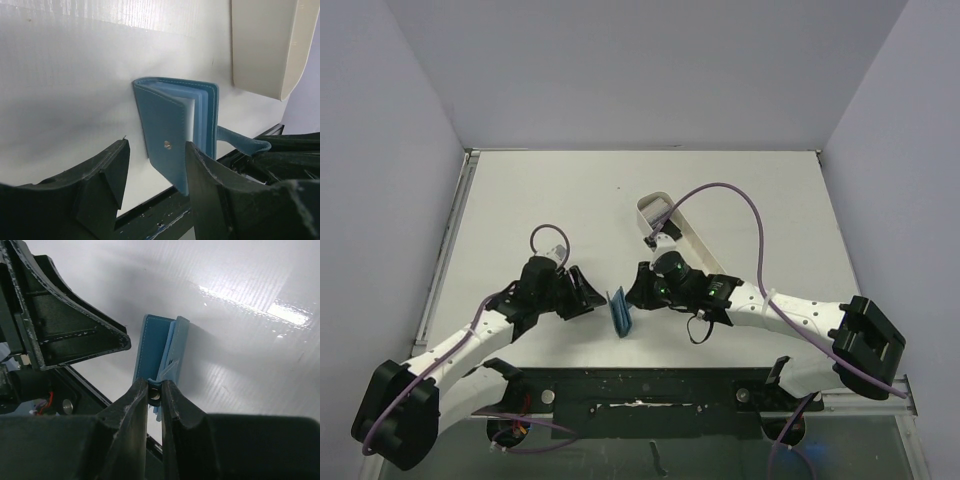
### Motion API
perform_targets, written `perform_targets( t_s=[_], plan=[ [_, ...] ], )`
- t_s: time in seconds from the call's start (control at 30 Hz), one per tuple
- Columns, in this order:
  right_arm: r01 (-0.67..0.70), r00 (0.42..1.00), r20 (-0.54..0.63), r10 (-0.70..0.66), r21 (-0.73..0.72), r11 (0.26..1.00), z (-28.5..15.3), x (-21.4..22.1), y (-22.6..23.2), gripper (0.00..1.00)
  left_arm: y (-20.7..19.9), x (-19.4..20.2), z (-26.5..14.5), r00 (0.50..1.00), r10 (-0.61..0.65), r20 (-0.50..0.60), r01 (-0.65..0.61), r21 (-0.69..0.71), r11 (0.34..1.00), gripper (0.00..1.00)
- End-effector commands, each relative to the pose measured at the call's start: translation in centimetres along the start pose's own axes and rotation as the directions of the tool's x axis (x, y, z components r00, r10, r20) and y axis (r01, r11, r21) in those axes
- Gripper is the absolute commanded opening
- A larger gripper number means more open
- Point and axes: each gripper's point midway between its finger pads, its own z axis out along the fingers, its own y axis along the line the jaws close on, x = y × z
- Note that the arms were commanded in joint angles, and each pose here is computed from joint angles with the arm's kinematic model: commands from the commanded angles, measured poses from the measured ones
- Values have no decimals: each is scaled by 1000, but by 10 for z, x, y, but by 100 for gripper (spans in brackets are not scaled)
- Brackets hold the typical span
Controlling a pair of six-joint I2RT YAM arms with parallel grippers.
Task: Put the credit cards into the card holder
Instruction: Open the card holder at the center of the board.
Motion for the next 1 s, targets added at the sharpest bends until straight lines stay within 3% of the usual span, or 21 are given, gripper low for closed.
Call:
perform_targets(
  t_s=[0.0, 0.2, 0.53, 0.73, 0.97],
  plan=[
    [-36, 995, 82, 49, -158, 987, -9, -29, 39, 2, -26, -17, -9, 998, 20, 66, -25, 81, 996, 48],
    [-45, 996, 73, 59, -179, 983, -6, -25, 41, 3, -23, -16, -8, 996, -7, 89, -2, 101, 995, 48],
    [-58, 997, 64, 53, 73, 996, -8, -1, -24, 3, 8, -8, 3, 998, -8, 67, 9, -13, 1000, 47],
    [-48, 999, 8, 48, 247, 968, -18, 32, -73, 3, 5, -5, 6, 998, -10, 54, 9, 23, 1000, 45],
    [-46, 999, -4, 49, 277, 960, -22, 43, -86, 4, -7, 2, 14, 1000, -7, 6, 6, 104, 995, 43]
  ],
)
